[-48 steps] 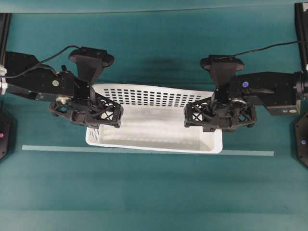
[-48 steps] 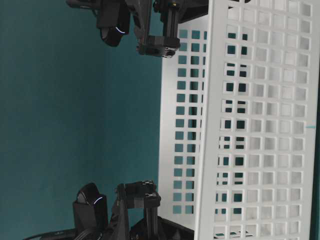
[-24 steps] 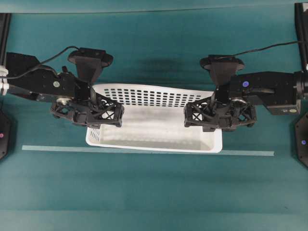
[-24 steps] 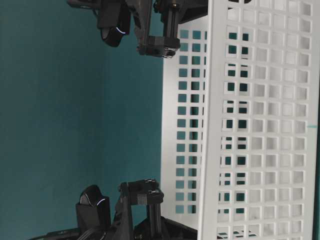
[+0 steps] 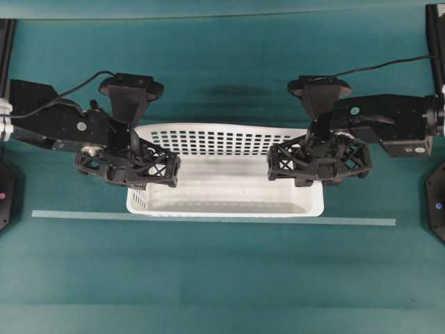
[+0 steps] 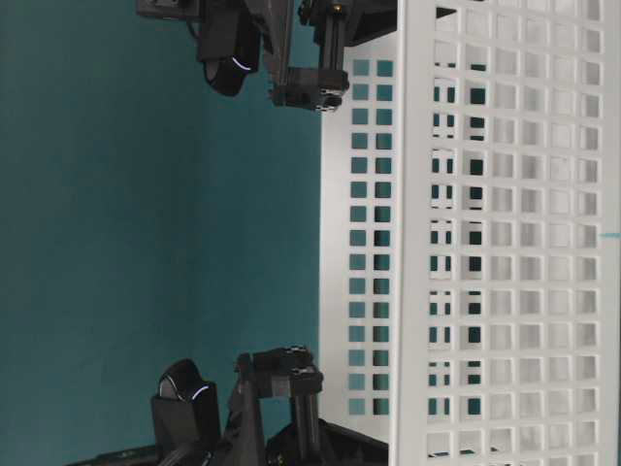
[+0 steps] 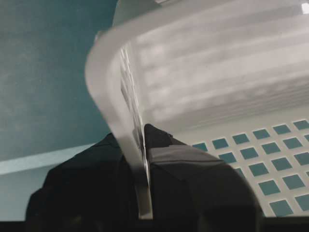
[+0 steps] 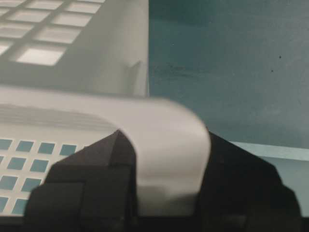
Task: Lift the white basket with both hands.
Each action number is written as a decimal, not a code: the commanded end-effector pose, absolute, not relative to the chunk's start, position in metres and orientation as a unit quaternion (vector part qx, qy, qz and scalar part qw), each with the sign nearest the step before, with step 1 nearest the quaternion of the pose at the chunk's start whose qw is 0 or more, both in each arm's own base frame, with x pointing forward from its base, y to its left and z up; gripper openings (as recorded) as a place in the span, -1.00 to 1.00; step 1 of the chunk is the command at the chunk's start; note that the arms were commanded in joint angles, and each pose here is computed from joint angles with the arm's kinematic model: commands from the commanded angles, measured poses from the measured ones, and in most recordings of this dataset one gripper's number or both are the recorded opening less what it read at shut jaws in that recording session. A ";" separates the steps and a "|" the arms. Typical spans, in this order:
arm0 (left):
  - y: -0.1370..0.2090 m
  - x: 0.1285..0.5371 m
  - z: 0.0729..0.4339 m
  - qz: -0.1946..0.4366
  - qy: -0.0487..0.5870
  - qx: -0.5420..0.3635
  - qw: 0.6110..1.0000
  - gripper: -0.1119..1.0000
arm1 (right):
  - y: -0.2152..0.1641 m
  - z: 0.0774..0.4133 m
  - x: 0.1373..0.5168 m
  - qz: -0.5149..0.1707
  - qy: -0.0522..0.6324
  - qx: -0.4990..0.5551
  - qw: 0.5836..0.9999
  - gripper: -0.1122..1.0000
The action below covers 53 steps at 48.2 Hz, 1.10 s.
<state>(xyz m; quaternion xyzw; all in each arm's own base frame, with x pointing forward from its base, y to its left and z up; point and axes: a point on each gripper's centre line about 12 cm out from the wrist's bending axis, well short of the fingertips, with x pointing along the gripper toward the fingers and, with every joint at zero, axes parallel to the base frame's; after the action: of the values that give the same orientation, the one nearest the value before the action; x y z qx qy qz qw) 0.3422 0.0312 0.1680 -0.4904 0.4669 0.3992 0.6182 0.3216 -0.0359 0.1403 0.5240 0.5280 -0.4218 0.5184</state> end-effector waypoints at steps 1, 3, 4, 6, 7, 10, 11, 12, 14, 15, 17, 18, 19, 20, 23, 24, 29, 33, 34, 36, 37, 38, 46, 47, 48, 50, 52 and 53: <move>0.030 0.352 0.174 0.371 0.450 -0.487 0.650 -0.79 | -0.030 0.128 0.327 -0.406 0.547 0.502 0.533 -0.44; 0.030 0.351 0.173 0.368 0.450 -0.486 0.653 -0.79 | -0.030 0.127 0.328 -0.404 0.544 0.503 0.536 -0.44; 0.030 0.351 0.173 0.367 0.449 -0.486 0.655 -0.79 | -0.030 0.127 0.328 -0.404 0.544 0.503 0.536 -0.44; 0.029 0.349 0.173 0.365 0.448 -0.485 0.656 -0.80 | -0.030 0.127 0.327 -0.403 0.542 0.503 0.538 -0.44; 0.030 0.349 0.172 0.365 0.448 -0.485 0.656 -0.80 | -0.030 0.127 0.327 -0.403 0.541 0.505 0.539 -0.44; 0.029 0.349 0.173 0.363 0.446 -0.486 0.658 -0.80 | -0.029 0.126 0.325 -0.402 0.541 0.504 0.540 -0.44; 0.030 0.349 0.173 0.363 0.446 -0.486 0.658 -0.80 | -0.029 0.126 0.325 -0.401 0.540 0.504 0.541 -0.44; 0.029 0.349 0.173 0.362 0.445 -0.486 0.659 -0.80 | -0.029 0.127 0.325 -0.400 0.539 0.505 0.543 -0.44; 0.030 0.350 0.173 0.362 0.444 -0.487 0.660 -0.80 | -0.029 0.127 0.326 -0.397 0.535 0.507 0.548 -0.44; 0.030 0.350 0.173 0.361 0.443 -0.487 0.661 -0.79 | -0.029 0.128 0.326 -0.396 0.532 0.507 0.550 -0.44; 0.030 0.350 0.173 0.360 0.442 -0.487 0.661 -0.76 | -0.029 0.127 0.328 -0.393 0.525 0.511 0.556 -0.44; 0.030 0.350 0.173 0.360 0.442 -0.487 0.661 -0.74 | -0.029 0.127 0.329 -0.392 0.523 0.511 0.558 -0.44; 0.030 0.350 0.173 0.360 0.442 -0.487 0.661 -0.72 | -0.029 0.128 0.329 -0.391 0.522 0.512 0.559 -0.44; 0.029 0.350 0.173 0.361 0.443 -0.488 0.660 -0.68 | -0.029 0.128 0.329 -0.390 0.520 0.513 0.560 -0.44; 0.029 0.350 0.173 0.361 0.443 -0.488 0.660 -0.55 | -0.030 0.128 0.330 -0.389 0.518 0.513 0.563 -0.44; 0.030 0.350 0.173 0.361 0.442 -0.488 0.661 -0.50 | -0.030 0.128 0.330 -0.388 0.517 0.514 0.563 -0.43; 0.032 0.350 0.172 0.360 0.438 -0.489 0.663 -0.09 | -0.030 0.129 0.331 -0.385 0.514 0.515 0.569 -0.15; 0.033 0.348 0.169 0.361 0.438 -0.489 0.662 0.35 | -0.031 0.131 0.333 -0.381 0.509 0.516 0.574 0.26; 0.034 0.348 0.169 0.362 0.438 -0.490 0.662 0.46 | -0.031 0.131 0.333 -0.382 0.509 0.516 0.574 0.37; 0.034 0.347 0.169 0.362 0.438 -0.490 0.661 0.68 | -0.032 0.132 0.333 -0.382 0.508 0.517 0.573 0.59; 0.034 0.347 0.168 0.363 0.439 -0.489 0.660 0.76 | -0.032 0.132 0.333 -0.382 0.509 0.516 0.574 0.69; 0.035 0.347 0.169 0.363 0.437 -0.490 0.661 0.83 | -0.032 0.132 0.333 -0.382 0.508 0.516 0.574 0.77; 0.035 0.347 0.169 0.363 0.437 -0.490 0.661 0.79 | -0.033 0.133 0.331 -0.384 0.509 0.515 0.574 0.97; 0.035 0.346 0.168 0.363 0.438 -0.490 0.660 0.79 | -0.034 0.134 0.330 -0.385 0.509 0.515 0.573 0.96; 0.035 0.346 0.168 0.363 0.438 -0.490 0.661 0.79 | -0.035 0.134 0.329 -0.385 0.509 0.515 0.572 0.95; 0.035 0.346 0.169 0.363 0.438 -0.490 0.661 0.79 | -0.035 0.136 0.328 -0.386 0.510 0.516 0.570 0.95; 0.035 0.346 0.169 0.362 0.437 -0.489 0.662 0.80 | -0.036 0.138 0.327 -0.387 0.510 0.515 0.570 0.95; 0.033 0.345 0.170 0.360 0.437 -0.489 0.663 0.81 | -0.036 0.140 0.327 -0.387 0.510 0.516 0.569 0.95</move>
<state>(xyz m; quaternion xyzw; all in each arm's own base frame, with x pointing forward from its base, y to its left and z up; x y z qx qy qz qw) 0.3437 0.0349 0.1667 -0.4913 0.4407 0.3657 0.6563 0.3258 -0.0350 0.1386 0.5169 0.5080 -0.3849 0.5715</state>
